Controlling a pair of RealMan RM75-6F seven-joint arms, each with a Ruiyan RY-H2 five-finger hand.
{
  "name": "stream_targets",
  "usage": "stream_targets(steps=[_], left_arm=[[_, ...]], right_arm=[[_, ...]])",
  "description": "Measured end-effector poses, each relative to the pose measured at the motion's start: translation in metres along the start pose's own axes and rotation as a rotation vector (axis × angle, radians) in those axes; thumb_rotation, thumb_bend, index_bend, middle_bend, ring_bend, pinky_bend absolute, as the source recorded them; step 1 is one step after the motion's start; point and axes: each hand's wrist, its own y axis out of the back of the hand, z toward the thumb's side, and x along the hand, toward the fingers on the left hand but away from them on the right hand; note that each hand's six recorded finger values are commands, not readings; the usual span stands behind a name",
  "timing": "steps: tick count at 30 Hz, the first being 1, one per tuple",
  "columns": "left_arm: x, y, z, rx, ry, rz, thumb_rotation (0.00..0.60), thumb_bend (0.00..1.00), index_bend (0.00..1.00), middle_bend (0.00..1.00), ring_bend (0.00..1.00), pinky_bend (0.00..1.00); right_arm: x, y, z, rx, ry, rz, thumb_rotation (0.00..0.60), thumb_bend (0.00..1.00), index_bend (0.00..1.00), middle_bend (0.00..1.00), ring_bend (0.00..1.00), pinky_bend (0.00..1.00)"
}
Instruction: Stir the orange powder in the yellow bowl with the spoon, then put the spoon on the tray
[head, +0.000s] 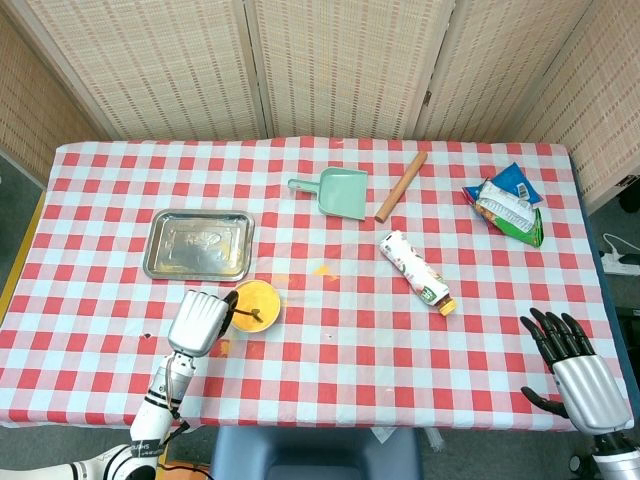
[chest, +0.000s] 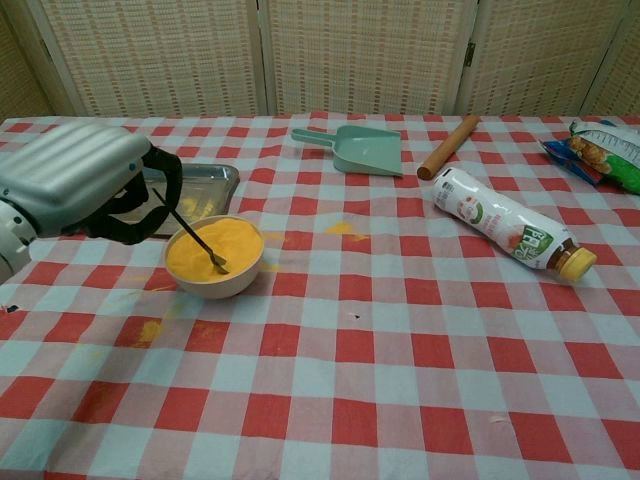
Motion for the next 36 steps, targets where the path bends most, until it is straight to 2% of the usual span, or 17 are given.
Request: stream_targets(steps=[4,15,22,28,36], left_arm=[[0.008,-0.001,0.001,-0.008,0.01,0.003,0.6,0.51,0.84,1.0,1.0,1.0],[0.03,0.011,0.002,-0.127,0.036,0.054,0.6,0.52,0.85,1.0,1.0,1.0],[0.04,0.01,-0.005,-0.107,0.053,0.07,0.6,0.52,0.85,1.0,1.0,1.0],[0.033,0.011,-0.015,-0.08,0.061,0.086,0.6,0.52,0.85,1.0,1.0,1.0],[0.007,0.014,-0.037,-0.063,0.078,0.078,0.6,0.52,0.85,1.0,1.0,1.0]], right_arm=[[0.0,0.0,-0.002,0.0,-0.005,0.0,0.6,0.04,0.0,0.0,0.0,0.0],[-0.004,0.002,-0.007,-0.002,-0.027,-0.006,0.6,0.04,0.0,0.0,0.0,0.0],[-0.006,0.001,-0.008,-0.001,-0.036,-0.002,0.6,0.04,0.0,0.0,0.0,0.0],[-0.007,-0.001,-0.006,0.0,-0.029,0.004,0.6,0.04,0.0,0.0,0.0,0.0],[-0.006,-0.003,-0.002,0.004,-0.013,0.013,0.6,0.04,0.0,0.0,0.0,0.0]])
